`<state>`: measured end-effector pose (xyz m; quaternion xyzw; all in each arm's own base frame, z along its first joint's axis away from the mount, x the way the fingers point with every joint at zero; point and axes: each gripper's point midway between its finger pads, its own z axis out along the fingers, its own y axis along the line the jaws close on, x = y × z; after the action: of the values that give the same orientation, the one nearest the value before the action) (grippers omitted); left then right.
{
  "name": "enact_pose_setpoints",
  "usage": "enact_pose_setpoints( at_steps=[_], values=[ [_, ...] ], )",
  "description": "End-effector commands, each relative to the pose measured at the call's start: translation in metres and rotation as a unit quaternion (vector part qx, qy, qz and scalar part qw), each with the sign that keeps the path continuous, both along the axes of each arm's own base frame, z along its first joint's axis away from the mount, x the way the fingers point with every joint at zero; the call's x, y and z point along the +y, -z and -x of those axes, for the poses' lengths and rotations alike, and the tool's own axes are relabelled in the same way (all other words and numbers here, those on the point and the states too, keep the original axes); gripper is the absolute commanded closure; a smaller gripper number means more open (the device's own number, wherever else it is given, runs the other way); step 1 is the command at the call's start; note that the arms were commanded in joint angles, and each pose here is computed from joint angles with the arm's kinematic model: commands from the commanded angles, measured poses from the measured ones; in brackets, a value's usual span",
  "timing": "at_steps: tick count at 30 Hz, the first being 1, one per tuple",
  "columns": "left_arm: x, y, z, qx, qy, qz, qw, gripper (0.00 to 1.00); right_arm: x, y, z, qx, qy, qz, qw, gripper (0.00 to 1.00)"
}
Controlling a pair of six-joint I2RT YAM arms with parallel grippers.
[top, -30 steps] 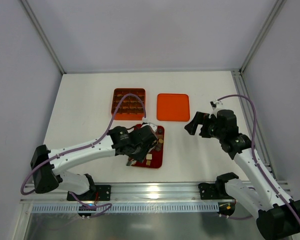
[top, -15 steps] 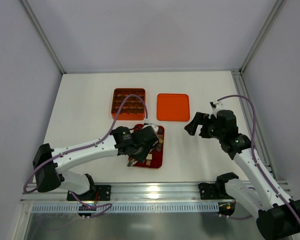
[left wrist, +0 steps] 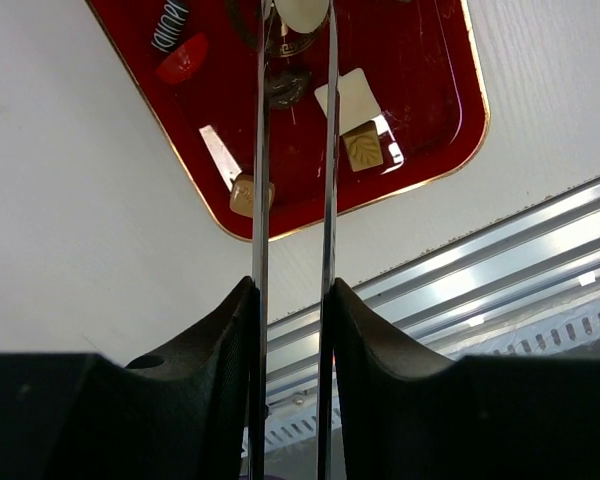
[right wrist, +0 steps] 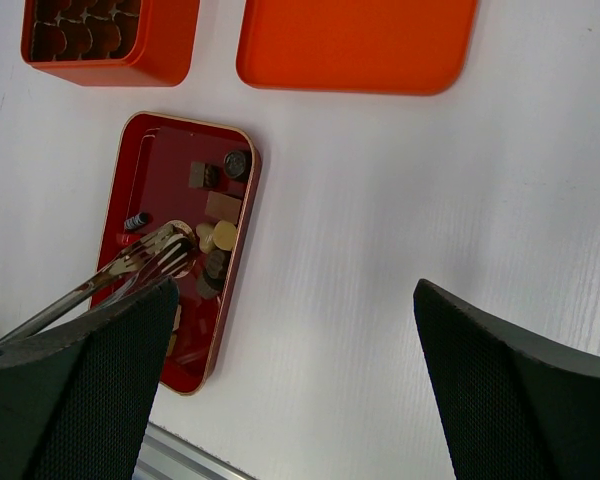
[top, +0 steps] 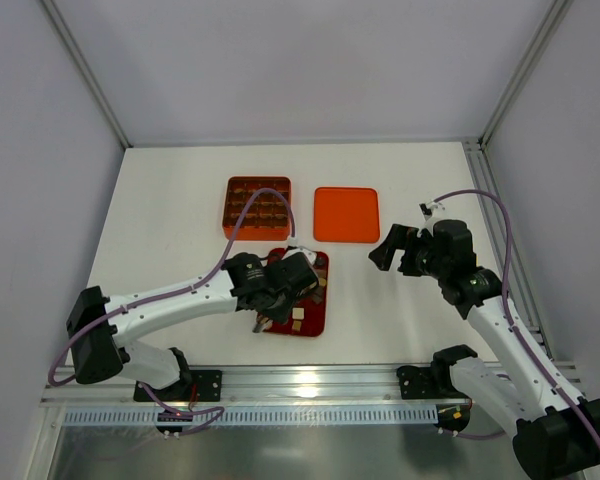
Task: Pack the chocolate
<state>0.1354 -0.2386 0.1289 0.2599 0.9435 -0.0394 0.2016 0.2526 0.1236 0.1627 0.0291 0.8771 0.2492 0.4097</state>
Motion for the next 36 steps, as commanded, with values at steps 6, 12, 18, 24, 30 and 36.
enact_pose_setpoints(
  at_steps=[6, 12, 18, 24, 30, 36],
  values=[
    [0.006, -0.027, -0.015, -0.052, -0.018, 0.005, 0.998, 0.68, 0.005, -0.013, -0.008, -0.026, -0.004, -0.008, 1.000, 0.00],
    [0.008, -0.039, -0.025, -0.067, -0.025, 0.007, 0.997, 0.68, 0.005, -0.016, -0.009, -0.027, -0.005, -0.009, 1.000, 0.00],
    [0.011, -0.052, -0.040, -0.078, -0.033, 0.011, 0.996, 0.68, 0.004, -0.016, -0.009, -0.028, -0.004, -0.008, 1.000, 0.00],
    [0.019, -0.076, -0.065, -0.100, -0.057, 0.030, 0.993, 0.68, 0.004, -0.015, -0.009, -0.026, -0.004, -0.007, 1.000, 0.00],
    [0.036, -0.099, -0.099, -0.116, -0.084, 0.047, 0.989, 0.67, 0.005, -0.015, -0.010, -0.027, -0.005, -0.007, 1.000, 0.00],
    [0.037, -0.112, -0.143, -0.139, -0.110, 0.063, 0.982, 0.67, 0.008, -0.015, -0.013, -0.025, -0.010, -0.009, 1.000, 0.00]
  ],
)
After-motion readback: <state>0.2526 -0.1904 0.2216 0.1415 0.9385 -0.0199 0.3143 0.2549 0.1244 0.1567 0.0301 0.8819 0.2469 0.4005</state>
